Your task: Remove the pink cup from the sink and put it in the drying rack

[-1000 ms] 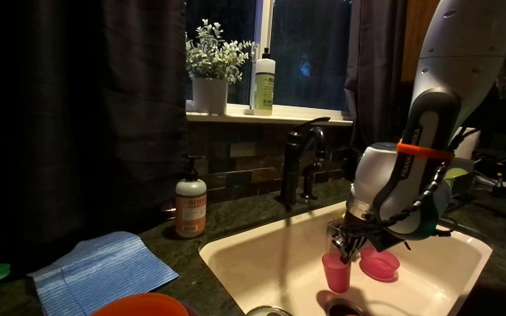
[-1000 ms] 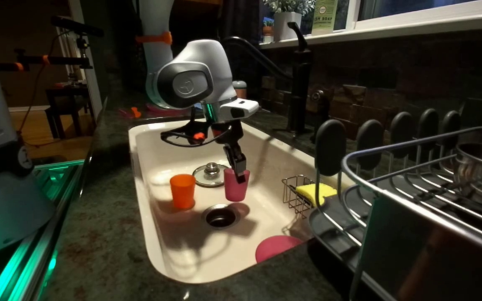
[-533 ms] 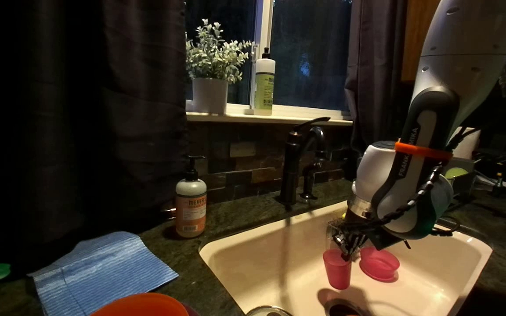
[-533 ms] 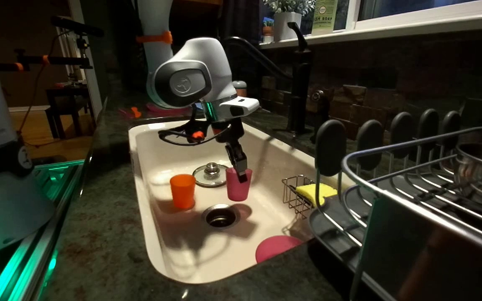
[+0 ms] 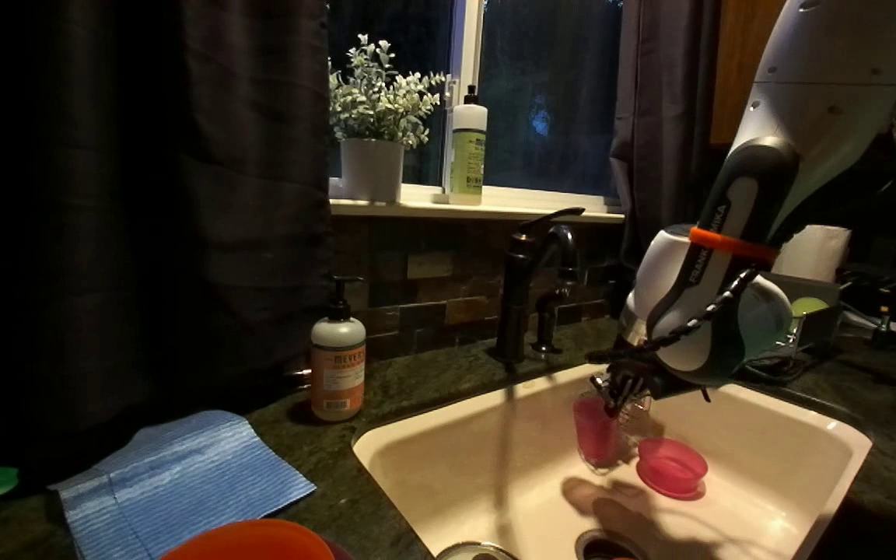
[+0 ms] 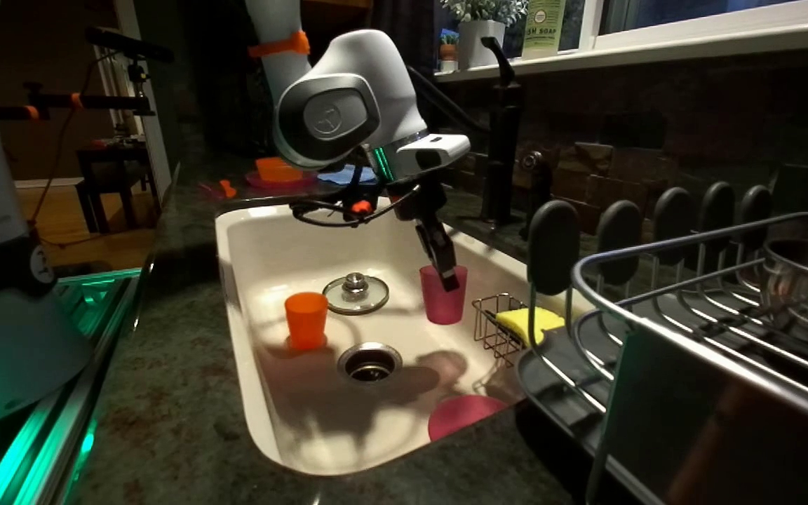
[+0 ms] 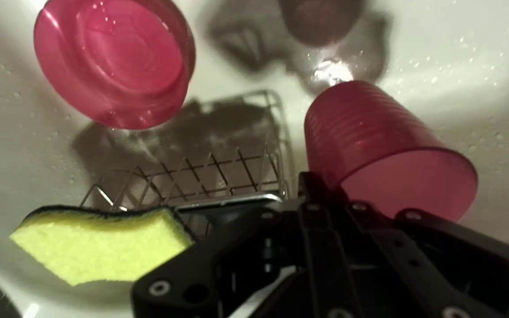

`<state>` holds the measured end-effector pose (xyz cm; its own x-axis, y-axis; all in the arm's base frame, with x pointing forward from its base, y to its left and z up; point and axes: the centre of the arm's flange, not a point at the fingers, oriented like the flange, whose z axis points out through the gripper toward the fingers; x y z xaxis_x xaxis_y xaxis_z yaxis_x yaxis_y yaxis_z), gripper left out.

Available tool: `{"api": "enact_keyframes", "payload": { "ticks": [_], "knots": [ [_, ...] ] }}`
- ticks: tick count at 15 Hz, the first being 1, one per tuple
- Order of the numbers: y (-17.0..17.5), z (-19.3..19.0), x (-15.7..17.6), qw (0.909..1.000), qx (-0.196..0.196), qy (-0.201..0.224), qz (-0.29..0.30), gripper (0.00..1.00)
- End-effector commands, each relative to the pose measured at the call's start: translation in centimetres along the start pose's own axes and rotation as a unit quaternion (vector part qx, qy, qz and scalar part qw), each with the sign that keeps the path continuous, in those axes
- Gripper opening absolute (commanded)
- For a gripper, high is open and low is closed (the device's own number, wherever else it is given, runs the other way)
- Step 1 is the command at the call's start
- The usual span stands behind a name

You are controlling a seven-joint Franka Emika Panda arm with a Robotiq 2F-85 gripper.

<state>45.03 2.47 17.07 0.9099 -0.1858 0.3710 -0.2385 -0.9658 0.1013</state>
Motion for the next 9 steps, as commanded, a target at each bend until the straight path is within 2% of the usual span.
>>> {"api": "enact_keyframes", "payload": {
  "ticks": [1,5,9],
  "knots": [
    [0.7,-4.0,1.4,0.9993,0.018,0.005,0.033,0.01],
    [0.5,-5.7,2.3,0.9979,0.033,-0.004,0.056,0.01],
    [2.2,-8.7,3.7,0.9954,0.013,0.036,0.088,0.01]
  ]
}}
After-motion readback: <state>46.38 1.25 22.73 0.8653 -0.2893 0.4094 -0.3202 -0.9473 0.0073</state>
